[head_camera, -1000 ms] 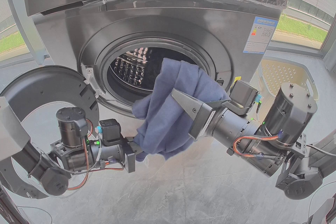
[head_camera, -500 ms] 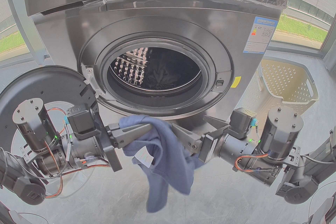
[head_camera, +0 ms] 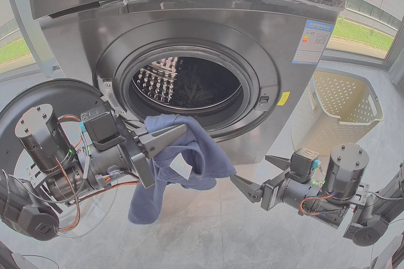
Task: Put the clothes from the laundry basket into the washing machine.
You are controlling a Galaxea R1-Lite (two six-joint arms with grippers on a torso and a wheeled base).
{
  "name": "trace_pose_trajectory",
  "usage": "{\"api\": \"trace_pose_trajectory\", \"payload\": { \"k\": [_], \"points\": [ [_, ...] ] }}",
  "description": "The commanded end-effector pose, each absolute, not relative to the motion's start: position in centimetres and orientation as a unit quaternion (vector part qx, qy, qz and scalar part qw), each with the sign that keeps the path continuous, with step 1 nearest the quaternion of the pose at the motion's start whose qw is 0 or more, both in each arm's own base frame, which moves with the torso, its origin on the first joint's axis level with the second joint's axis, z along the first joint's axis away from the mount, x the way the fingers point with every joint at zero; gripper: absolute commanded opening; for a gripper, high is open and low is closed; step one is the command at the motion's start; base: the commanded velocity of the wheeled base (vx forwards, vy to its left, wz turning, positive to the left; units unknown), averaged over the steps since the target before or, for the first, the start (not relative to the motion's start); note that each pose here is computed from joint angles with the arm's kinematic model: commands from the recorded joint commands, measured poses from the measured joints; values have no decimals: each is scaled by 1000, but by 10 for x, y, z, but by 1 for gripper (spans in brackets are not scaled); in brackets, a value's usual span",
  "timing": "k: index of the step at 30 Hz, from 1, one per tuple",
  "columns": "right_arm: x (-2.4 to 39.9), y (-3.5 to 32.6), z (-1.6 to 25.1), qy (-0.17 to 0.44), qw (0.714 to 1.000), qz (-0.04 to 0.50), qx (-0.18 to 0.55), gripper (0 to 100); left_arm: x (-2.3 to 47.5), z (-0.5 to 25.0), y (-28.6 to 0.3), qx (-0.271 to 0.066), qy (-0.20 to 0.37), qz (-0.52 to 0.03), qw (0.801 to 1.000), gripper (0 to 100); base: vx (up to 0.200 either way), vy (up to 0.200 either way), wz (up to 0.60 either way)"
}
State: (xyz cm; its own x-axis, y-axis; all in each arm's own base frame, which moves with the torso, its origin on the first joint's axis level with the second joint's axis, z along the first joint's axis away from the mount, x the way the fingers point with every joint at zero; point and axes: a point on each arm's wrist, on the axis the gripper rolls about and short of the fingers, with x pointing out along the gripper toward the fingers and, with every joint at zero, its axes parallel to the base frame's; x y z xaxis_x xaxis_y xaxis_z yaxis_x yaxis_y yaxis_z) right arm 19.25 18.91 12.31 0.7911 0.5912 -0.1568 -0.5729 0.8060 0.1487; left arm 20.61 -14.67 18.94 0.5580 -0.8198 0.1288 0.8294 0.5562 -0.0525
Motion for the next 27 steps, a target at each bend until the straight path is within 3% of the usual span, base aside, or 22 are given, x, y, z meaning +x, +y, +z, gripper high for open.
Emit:
{"api": "trace_pose_trajectory", "payload": {
  "k": [1,18,27],
  "points": [
    [196,182,121,101,948,300,39,100,206,191,-146,-55,-48,-468,881,0,0,0,0],
    [206,191,98,132,944,303,14,100,211,202,-148,-68,-64,-466,880,0,0,0,0],
    [224,208,100,115,945,305,21,100,209,202,-149,-69,-63,-471,877,0,0,0,0]
  ]
}}
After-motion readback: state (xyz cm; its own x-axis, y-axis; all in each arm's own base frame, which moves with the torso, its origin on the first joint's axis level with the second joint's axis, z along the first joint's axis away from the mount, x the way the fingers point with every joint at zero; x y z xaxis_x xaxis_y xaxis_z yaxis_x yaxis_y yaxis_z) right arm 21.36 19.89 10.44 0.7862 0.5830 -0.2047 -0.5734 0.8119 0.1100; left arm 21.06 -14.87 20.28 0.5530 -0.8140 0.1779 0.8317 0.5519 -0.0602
